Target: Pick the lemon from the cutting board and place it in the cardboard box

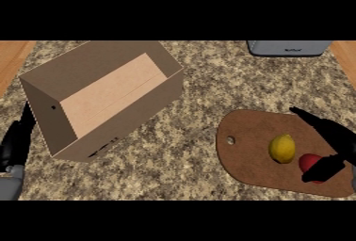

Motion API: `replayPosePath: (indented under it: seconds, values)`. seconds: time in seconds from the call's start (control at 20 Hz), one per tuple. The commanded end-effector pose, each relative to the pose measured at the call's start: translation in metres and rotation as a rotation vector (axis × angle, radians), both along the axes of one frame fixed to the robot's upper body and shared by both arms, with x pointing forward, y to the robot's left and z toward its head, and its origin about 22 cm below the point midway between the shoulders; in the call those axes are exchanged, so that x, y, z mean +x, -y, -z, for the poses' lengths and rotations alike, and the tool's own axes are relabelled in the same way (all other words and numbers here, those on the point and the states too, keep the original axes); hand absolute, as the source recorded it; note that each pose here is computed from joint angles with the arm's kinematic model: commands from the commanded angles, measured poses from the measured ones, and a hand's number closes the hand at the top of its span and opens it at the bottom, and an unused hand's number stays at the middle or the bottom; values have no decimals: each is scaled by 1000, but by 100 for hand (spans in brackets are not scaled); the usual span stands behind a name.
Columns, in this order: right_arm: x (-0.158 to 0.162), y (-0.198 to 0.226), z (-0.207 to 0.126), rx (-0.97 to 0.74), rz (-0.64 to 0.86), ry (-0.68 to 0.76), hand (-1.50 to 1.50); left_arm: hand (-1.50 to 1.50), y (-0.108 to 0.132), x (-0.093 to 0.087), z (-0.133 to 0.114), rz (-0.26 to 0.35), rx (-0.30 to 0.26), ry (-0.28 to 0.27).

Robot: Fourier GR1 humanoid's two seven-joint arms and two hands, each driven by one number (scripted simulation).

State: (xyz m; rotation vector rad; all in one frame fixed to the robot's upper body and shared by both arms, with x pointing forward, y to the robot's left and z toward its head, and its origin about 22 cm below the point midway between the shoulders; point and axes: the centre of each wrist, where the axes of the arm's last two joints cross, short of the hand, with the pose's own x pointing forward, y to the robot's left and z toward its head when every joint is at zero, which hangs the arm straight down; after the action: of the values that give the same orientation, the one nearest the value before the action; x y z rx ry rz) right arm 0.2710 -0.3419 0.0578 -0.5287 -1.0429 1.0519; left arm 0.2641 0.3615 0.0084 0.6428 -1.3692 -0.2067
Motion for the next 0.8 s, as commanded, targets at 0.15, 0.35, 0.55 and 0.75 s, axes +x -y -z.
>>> replayPosePath:
  seconds: [0.15,0.35,0.55,0.75]
  values:
    - [-21,-23,-10,63,-61,23,-150,0,1,-5,-9,-27,12,-8]
    - [-11,-24,-2,80,-83,38,-150,0,-15,-18,-14,-10,18,5]
    - [-8,-38,-6,92,-96,53,-150,0,-21,-1,5,-20,-7,-10]
    - [-5,-42,1,0,-97,-30,-150,0,-18,7,-2,-8,6,-4]
